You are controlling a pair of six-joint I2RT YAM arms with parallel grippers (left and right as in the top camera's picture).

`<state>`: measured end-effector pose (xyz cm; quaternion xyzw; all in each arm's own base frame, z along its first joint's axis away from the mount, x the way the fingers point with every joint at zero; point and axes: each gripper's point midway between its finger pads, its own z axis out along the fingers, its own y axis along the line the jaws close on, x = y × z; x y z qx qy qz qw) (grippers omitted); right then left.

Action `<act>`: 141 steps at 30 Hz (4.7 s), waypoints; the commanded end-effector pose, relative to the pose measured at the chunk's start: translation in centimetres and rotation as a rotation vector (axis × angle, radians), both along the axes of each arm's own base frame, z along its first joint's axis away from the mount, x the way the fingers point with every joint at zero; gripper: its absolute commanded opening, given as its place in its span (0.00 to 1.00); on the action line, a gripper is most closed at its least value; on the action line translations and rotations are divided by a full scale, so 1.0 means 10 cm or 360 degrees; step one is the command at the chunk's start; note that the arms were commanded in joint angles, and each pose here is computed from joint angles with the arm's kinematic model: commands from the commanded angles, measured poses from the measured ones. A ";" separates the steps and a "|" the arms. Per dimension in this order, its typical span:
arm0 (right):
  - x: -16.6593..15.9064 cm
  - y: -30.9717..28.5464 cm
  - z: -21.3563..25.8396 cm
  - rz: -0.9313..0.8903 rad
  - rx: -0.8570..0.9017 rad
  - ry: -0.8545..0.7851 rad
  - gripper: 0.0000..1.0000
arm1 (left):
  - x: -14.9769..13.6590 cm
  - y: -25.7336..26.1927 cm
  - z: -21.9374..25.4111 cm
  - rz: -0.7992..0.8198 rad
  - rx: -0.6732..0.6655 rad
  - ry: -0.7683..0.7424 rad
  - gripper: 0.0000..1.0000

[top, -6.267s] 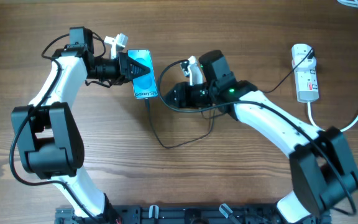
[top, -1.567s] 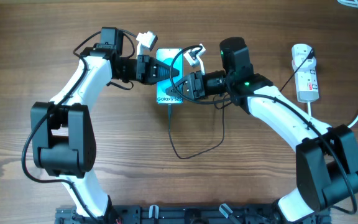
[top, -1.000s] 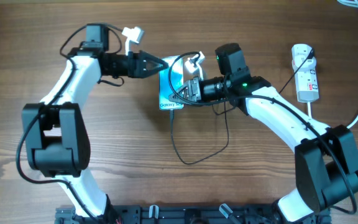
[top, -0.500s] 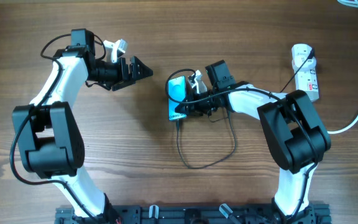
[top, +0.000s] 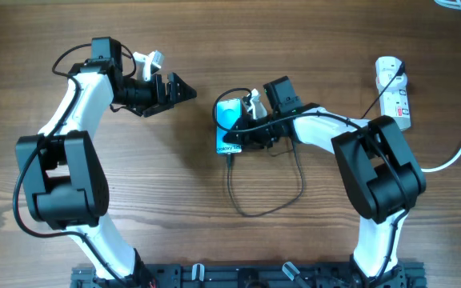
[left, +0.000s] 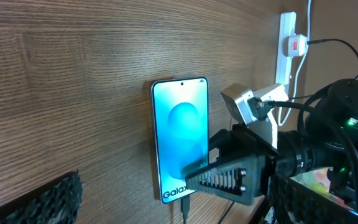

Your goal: Plug charger to phone and switch on socket

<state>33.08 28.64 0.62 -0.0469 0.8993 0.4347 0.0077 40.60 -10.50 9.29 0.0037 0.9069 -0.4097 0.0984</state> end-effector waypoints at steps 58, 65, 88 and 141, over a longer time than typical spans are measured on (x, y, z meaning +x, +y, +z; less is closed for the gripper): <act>0.59 -4.18 1.78 -0.1619 -0.1626 -0.0029 0.44 | 0.04 0.35 -0.29 0.0088 0.0417 0.0022 1.00; 0.87 -4.24 1.09 -0.1541 -0.1645 0.0109 0.66 | 0.04 0.35 -0.29 0.0088 0.0417 0.0021 1.00; 1.18 -4.21 0.55 -0.1505 -0.1557 0.0118 0.80 | 0.04 0.35 -0.29 0.0088 0.0417 0.0021 1.00; 0.64 -4.95 0.49 -0.1851 -0.1624 0.0263 1.00 | 0.04 0.35 -0.29 0.0088 0.0417 0.0021 1.00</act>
